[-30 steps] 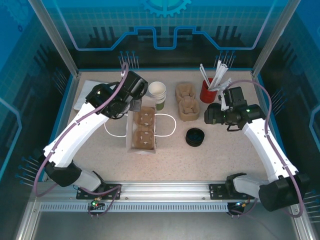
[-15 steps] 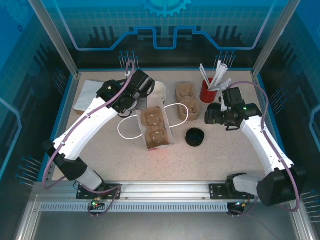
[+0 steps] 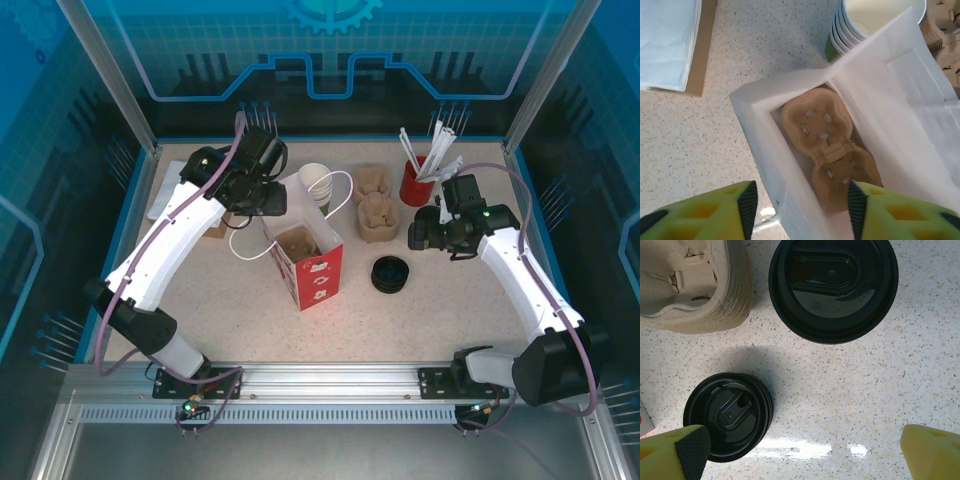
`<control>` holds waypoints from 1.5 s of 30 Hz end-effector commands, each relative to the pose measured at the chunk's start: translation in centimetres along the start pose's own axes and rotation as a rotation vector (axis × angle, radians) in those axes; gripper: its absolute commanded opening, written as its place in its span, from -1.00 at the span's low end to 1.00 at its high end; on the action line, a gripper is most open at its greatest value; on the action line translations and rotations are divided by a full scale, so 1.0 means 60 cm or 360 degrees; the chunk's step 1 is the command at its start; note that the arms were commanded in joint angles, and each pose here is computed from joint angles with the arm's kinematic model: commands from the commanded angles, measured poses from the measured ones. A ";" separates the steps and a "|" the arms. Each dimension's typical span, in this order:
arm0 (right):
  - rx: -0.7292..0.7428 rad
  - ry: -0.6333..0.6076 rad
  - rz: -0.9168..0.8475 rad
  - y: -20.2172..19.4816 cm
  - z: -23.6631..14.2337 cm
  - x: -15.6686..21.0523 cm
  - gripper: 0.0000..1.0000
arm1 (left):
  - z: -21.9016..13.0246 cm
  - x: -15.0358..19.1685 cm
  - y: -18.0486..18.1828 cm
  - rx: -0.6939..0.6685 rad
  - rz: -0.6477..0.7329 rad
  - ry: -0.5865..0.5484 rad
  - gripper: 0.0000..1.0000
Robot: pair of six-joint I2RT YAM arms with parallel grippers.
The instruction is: Pack the takeout coffee
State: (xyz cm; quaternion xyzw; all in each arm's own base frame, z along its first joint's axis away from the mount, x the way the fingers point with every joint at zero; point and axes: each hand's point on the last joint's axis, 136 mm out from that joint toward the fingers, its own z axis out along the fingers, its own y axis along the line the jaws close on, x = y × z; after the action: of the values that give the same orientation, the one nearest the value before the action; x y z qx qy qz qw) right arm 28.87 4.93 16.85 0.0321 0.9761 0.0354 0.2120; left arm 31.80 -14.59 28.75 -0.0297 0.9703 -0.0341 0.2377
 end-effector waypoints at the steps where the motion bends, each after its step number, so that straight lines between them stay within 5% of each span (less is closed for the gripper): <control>1: -0.0003 0.0008 -0.0018 -0.005 -0.005 -0.004 1.00 | -0.021 -0.002 0.012 0.0002 0.0210 0.0008 0.19; 9: 0.0003 -0.0018 -0.0098 -0.006 -0.018 -0.010 1.00 | -0.038 -0.043 0.056 -0.0001 0.0268 -0.0065 0.43; 18: -0.0062 -0.0088 -0.0119 0.003 -0.032 -0.013 1.00 | -0.024 -0.051 0.030 0.0370 0.0533 0.0015 0.65; 36: -0.0096 -0.0092 -0.0181 0.007 -0.039 -0.009 1.00 | 0.063 -0.079 0.007 0.0528 0.0793 0.0172 0.76; 40: -0.0098 -0.0086 -0.0179 0.007 -0.037 -0.009 1.00 | 0.083 -0.082 0.004 0.0532 0.0782 0.0203 0.62; 45: -0.0089 -0.0087 -0.0187 0.005 -0.038 -0.009 1.00 | 0.098 -0.079 0.005 0.0523 0.0775 0.0243 0.05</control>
State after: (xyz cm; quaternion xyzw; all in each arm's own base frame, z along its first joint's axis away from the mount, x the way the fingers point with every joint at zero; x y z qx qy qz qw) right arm 28.45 5.49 18.37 -0.0320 0.9712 0.0479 0.2314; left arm 38.62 -14.06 25.12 0.2384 0.9494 -0.1240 0.1626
